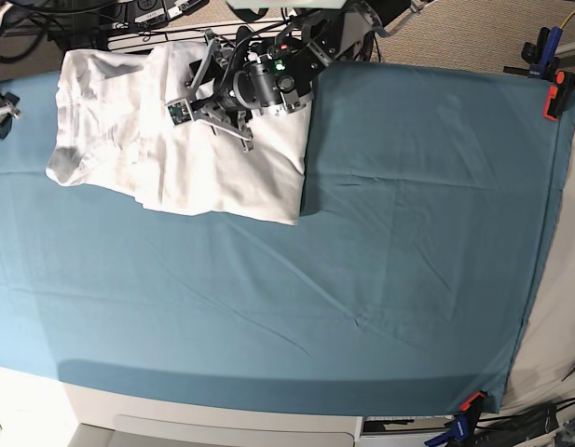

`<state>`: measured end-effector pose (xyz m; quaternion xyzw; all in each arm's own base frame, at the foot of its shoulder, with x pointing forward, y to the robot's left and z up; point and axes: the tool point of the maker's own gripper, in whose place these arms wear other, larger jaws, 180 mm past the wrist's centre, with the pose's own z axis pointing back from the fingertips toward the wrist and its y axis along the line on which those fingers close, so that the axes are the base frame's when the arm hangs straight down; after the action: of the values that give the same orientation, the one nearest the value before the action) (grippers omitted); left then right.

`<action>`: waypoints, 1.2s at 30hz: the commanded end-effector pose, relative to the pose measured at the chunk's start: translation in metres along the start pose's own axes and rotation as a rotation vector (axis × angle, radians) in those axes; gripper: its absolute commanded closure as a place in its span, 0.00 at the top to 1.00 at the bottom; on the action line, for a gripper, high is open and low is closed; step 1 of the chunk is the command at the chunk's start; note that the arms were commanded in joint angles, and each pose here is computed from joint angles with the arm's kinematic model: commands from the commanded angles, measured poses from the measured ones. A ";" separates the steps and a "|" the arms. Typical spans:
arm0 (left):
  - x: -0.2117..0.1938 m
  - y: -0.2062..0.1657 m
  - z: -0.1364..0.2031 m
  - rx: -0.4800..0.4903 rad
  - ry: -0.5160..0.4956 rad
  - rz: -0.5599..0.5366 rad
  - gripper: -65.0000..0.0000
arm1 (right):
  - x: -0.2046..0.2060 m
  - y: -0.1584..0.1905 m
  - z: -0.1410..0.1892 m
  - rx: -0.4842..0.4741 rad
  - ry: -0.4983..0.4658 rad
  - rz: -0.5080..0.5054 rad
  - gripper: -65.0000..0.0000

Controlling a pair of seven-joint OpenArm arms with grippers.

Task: Fold the T-shirt properly
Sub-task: 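Regrasp the folded bundle with the left gripper and fold it over again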

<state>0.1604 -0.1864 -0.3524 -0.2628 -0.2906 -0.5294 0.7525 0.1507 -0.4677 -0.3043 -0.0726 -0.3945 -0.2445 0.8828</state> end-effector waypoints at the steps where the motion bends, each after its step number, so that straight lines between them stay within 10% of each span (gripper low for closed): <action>1: 0.020 0.000 0.004 0.001 -0.063 0.001 0.48 | 0.011 -0.006 0.000 0.034 -0.015 -0.021 0.48; 8: 0.022 0.000 0.004 0.002 -0.073 0.000 0.48 | -0.033 0.032 -0.018 0.464 0.146 -0.242 0.48; 29: 0.021 0.009 0.004 0.054 -0.058 -0.005 0.48 | -0.119 0.155 -0.038 0.802 0.438 -0.244 0.47; 36: 0.027 0.017 0.015 0.106 -0.064 0.001 0.43 | -0.089 0.173 -0.027 0.867 0.346 -0.159 0.04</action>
<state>0.1773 -0.1806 -0.3395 -0.2296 -0.3212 -0.5101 0.7641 0.1984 -0.2961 -0.3831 0.3649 -0.3073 -0.1409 0.8675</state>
